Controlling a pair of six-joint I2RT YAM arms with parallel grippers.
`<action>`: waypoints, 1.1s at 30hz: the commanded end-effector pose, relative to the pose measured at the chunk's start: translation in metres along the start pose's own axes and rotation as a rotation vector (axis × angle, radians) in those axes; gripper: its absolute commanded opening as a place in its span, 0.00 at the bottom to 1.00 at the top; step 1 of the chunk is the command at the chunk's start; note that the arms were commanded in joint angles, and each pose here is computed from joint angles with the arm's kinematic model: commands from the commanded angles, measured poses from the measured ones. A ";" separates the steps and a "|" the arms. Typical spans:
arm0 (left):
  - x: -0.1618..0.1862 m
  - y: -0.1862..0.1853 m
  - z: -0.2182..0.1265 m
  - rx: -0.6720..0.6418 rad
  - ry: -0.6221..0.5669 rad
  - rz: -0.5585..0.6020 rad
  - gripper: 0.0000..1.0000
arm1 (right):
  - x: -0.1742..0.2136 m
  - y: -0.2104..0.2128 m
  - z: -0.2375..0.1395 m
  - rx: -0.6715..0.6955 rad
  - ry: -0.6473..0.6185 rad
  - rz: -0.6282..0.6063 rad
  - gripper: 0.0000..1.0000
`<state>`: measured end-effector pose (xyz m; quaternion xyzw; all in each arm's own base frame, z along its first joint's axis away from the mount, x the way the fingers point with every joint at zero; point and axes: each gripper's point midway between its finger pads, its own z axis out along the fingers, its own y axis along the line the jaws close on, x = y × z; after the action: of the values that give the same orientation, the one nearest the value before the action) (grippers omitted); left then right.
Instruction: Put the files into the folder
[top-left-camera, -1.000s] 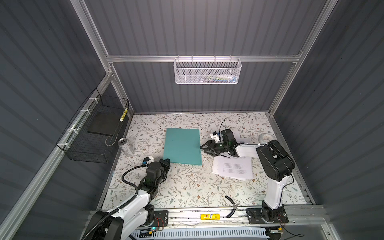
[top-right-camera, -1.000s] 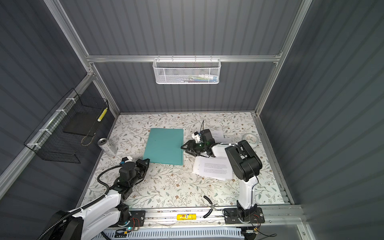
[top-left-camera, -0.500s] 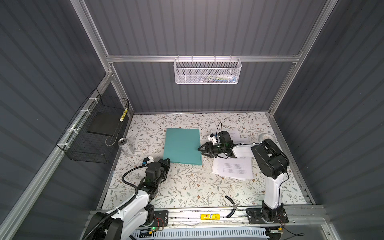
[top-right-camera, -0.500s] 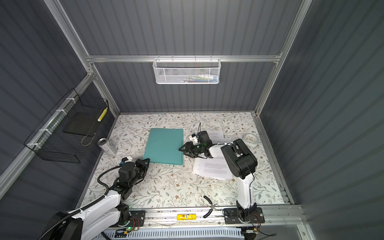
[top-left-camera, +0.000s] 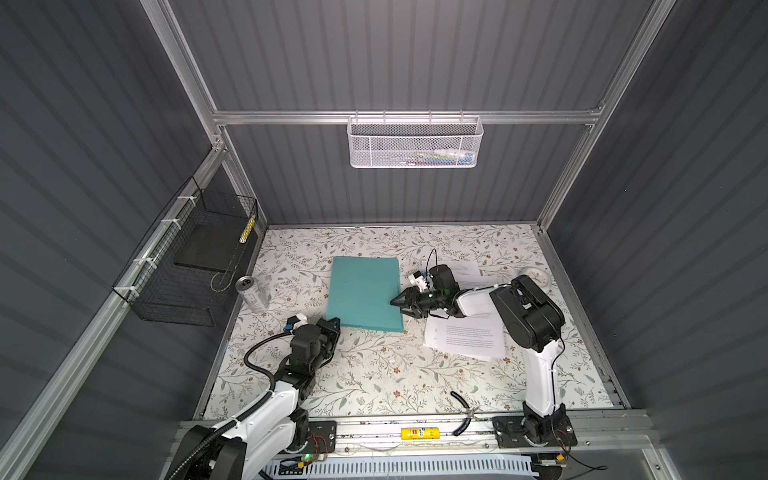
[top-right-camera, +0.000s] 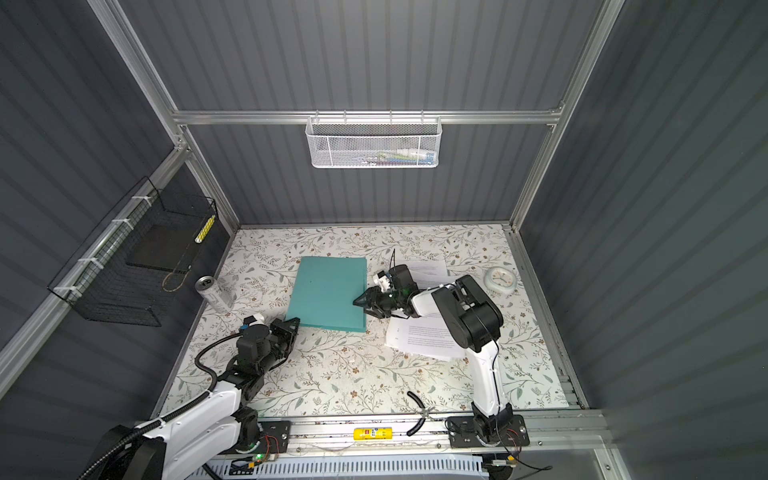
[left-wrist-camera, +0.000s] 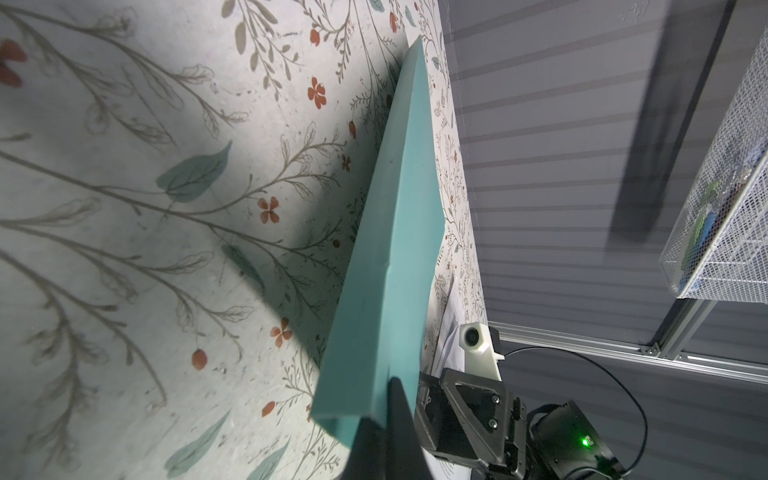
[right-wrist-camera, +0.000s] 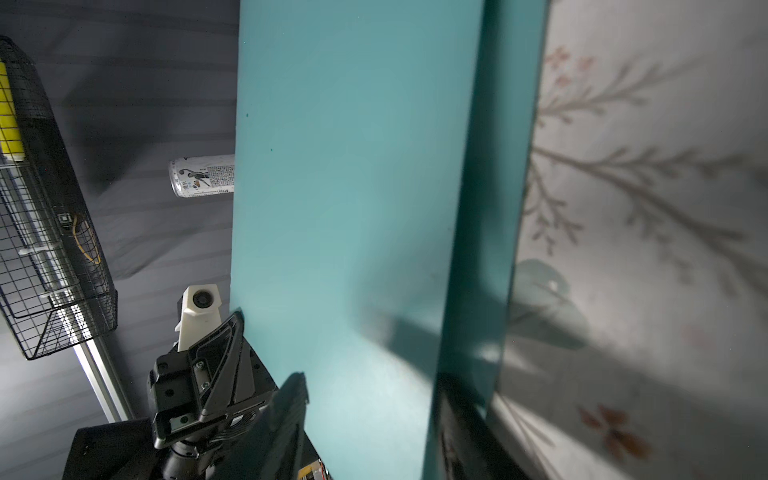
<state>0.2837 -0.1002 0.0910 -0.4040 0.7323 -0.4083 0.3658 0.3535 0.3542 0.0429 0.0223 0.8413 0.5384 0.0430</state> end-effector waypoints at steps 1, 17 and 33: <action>0.003 0.004 -0.001 -0.002 0.020 -0.002 0.00 | -0.005 0.022 0.003 -0.080 0.000 -0.026 0.41; -0.016 -0.041 -0.033 -0.331 0.146 0.621 1.00 | -0.005 0.066 -0.017 -0.071 -0.037 -0.037 0.00; 0.046 -0.099 -0.062 -0.223 0.131 1.258 0.99 | -0.010 0.116 -0.034 0.127 -0.099 -0.019 0.00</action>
<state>0.2403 -0.1698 0.1844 0.0651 0.8959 -0.1188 0.4230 0.3600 0.3734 0.1529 0.0396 0.8592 0.5032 0.0836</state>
